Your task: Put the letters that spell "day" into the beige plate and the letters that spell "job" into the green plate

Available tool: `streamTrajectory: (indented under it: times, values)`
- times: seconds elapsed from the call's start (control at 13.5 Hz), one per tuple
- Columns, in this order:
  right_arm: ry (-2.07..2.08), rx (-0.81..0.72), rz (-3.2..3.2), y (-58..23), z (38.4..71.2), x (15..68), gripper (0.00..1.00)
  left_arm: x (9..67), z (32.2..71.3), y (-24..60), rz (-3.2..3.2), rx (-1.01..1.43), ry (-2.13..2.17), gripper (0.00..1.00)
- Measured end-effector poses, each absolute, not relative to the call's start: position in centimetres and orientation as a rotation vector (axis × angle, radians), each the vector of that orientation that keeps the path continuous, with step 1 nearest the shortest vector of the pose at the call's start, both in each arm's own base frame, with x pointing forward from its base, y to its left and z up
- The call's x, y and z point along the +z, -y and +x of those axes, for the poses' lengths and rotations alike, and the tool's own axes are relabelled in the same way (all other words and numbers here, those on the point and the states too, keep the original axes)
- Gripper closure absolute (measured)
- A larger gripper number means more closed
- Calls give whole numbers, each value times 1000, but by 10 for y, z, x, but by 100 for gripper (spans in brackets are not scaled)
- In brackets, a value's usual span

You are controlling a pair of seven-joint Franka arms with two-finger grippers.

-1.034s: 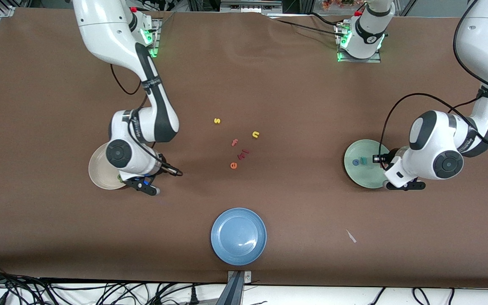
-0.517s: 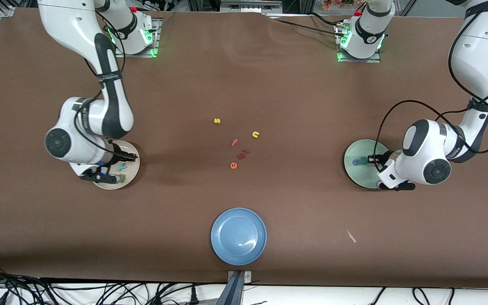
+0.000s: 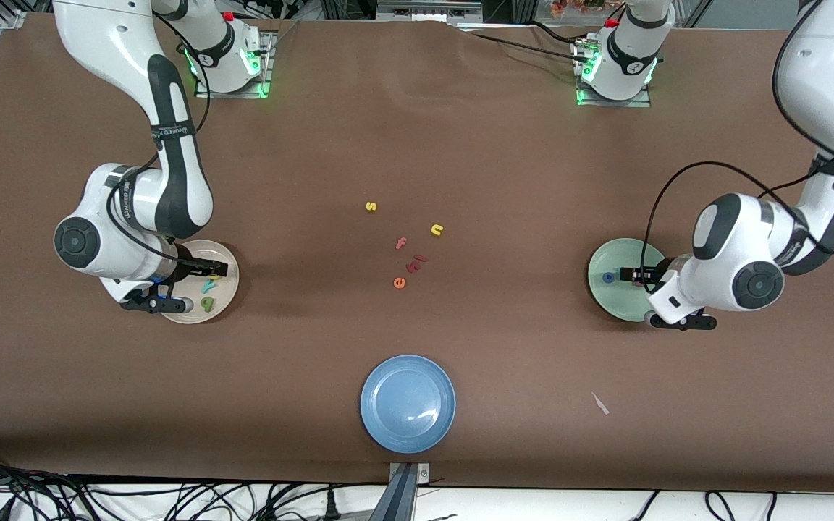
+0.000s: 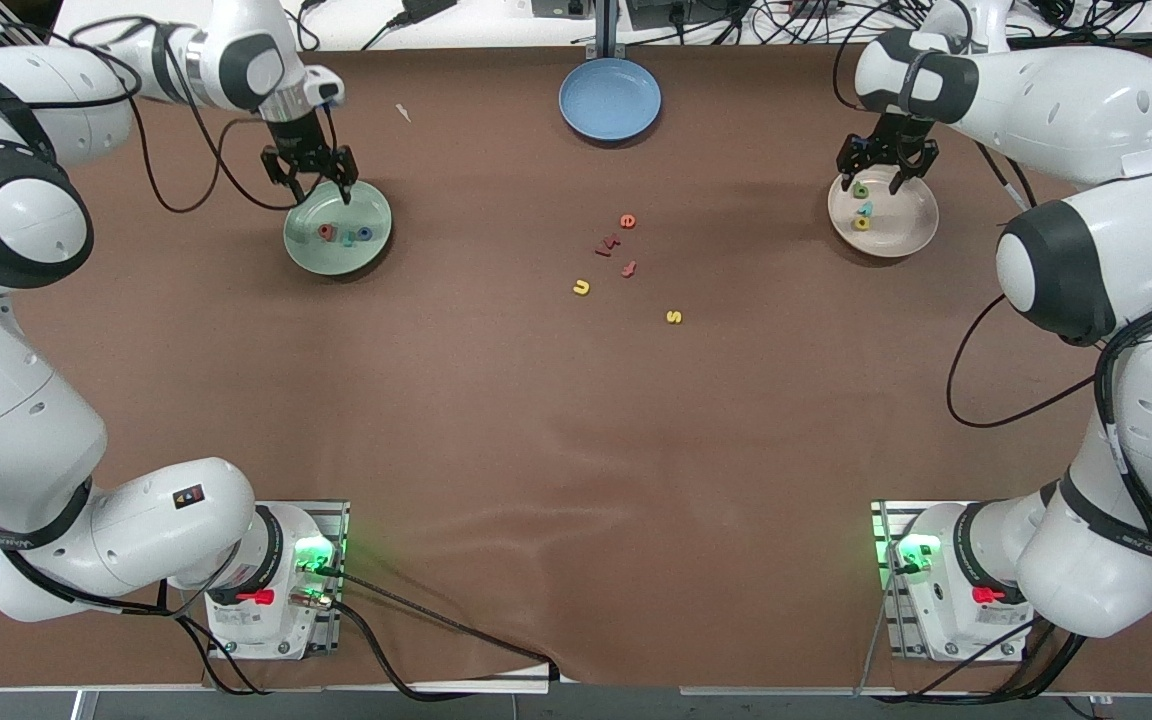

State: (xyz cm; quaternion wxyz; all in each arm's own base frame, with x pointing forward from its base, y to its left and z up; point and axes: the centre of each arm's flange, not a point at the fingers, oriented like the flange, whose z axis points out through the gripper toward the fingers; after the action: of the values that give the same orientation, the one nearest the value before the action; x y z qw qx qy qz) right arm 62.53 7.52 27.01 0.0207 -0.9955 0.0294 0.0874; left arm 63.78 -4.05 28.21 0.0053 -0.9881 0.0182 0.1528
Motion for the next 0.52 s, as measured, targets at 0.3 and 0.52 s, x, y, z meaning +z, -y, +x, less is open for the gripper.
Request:
streamTrajectory:
  times: [0.3,0.52]
  values:
    - [-51,296,-3069,-89,633,291,0,441,644,74,-3066,302,-110,0]
    - [-50,300,-3069,-89,633,291,0,526,642,72,-3078,187,-77,0]
